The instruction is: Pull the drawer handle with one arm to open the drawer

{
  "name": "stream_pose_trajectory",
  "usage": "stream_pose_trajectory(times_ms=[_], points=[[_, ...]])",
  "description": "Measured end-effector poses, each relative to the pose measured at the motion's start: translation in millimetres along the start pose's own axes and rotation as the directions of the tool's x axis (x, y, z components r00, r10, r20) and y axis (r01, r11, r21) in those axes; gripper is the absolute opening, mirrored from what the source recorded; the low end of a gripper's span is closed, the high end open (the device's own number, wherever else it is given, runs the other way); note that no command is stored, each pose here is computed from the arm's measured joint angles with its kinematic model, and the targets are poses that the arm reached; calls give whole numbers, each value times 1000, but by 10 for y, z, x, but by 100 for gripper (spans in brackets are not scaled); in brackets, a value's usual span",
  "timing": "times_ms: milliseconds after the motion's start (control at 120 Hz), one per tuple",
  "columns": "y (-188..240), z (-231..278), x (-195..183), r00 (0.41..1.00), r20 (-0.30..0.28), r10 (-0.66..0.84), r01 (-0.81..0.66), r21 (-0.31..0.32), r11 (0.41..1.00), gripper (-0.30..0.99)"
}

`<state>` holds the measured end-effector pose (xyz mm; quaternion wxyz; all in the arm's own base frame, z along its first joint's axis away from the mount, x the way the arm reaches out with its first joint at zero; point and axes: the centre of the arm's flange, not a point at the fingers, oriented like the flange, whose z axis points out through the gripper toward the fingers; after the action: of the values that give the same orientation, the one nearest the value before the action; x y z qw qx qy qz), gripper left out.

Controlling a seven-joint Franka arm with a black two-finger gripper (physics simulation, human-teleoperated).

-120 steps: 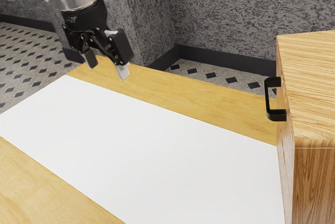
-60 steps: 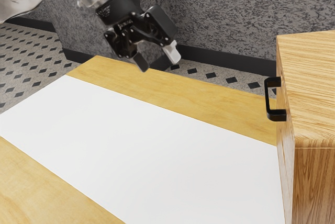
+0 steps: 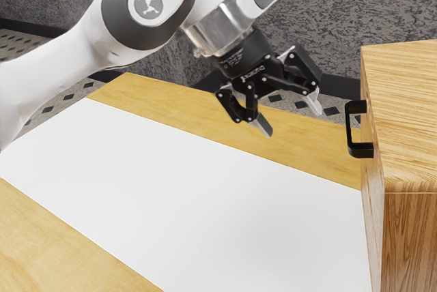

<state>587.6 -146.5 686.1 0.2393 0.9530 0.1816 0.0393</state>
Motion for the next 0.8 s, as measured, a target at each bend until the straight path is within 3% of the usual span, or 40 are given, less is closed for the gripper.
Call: stream_pose_trajectory(times_ms=[250,650,800], points=[[171,29,-58,997,-38,-73,72,-32,997,45],[404,165,-192,991,-39,-130,128,-56,990,48],[332,309,-116,984,-27,-175,174,-43,984,42]])
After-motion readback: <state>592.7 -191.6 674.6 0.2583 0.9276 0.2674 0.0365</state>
